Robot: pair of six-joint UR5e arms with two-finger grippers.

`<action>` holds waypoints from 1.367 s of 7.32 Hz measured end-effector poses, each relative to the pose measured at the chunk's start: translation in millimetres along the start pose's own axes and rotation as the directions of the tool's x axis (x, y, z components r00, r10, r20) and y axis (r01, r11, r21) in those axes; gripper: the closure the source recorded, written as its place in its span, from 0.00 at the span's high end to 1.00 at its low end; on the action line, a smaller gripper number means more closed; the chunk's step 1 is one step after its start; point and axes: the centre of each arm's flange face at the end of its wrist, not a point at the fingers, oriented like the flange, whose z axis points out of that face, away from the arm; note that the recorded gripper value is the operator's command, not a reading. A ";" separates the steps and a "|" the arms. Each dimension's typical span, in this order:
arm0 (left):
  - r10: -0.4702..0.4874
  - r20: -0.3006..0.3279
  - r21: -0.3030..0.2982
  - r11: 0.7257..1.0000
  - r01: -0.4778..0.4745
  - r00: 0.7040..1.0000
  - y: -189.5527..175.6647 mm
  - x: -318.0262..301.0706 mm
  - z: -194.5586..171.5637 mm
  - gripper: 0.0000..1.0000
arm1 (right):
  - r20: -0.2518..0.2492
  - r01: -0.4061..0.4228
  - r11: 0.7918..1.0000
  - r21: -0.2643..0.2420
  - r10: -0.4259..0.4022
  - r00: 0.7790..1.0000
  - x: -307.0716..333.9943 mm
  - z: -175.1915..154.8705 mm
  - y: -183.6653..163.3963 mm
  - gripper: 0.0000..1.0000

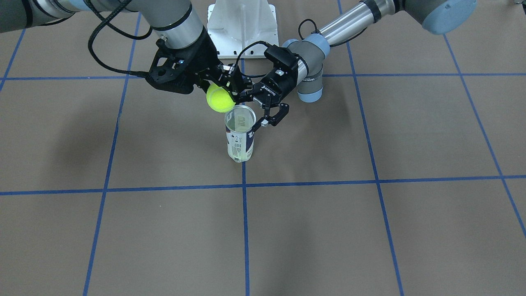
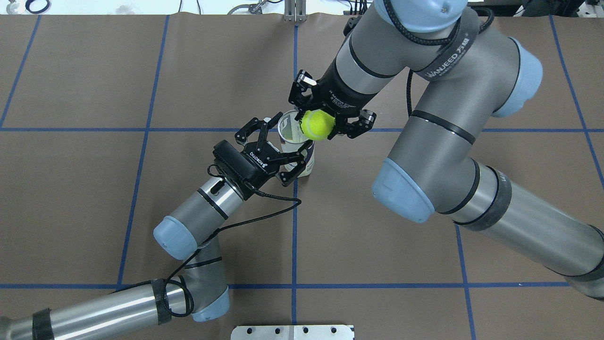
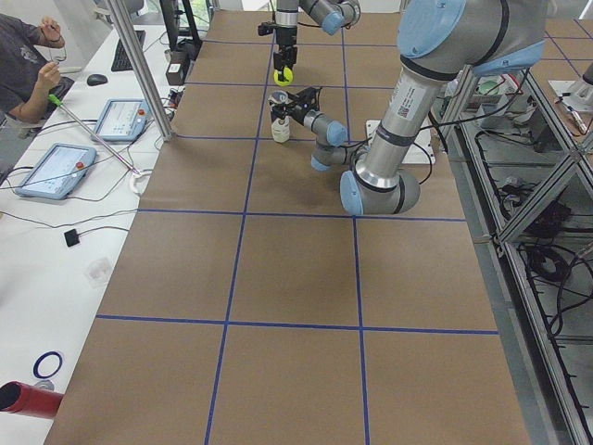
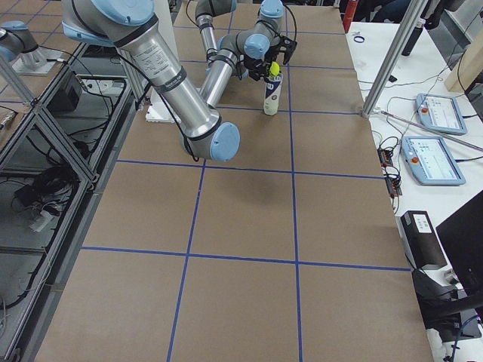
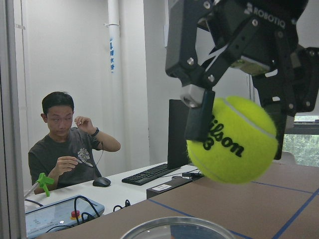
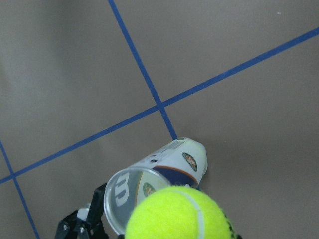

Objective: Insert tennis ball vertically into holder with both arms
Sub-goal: 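Carry the second ball with the right gripper over the can, then lower the second ball into the can's opening with the right gripper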

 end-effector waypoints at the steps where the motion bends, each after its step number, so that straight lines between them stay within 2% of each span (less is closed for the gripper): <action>1: -0.001 0.000 0.000 1.000 0.001 1.000 -0.2 0.1 0.1 0.86 | -0.003 -0.001 1.000 -0.003 0.001 1.000 -7.1 4.6 2.7 0.00; 4: -0.001 0.000 0.000 1.000 0.001 1.000 -0.2 0.0 0.0 0.86 | -0.024 -0.007 1.000 -0.001 0.007 1.000 -17.4 18.0 -3.1 0.00; 10: 0.000 0.000 -0.001 1.000 0.000 1.000 0.4 -0.4 -0.5 0.86 | -0.032 -0.004 1.000 0.010 0.004 0.999 -31.0 24.6 -7.5 0.00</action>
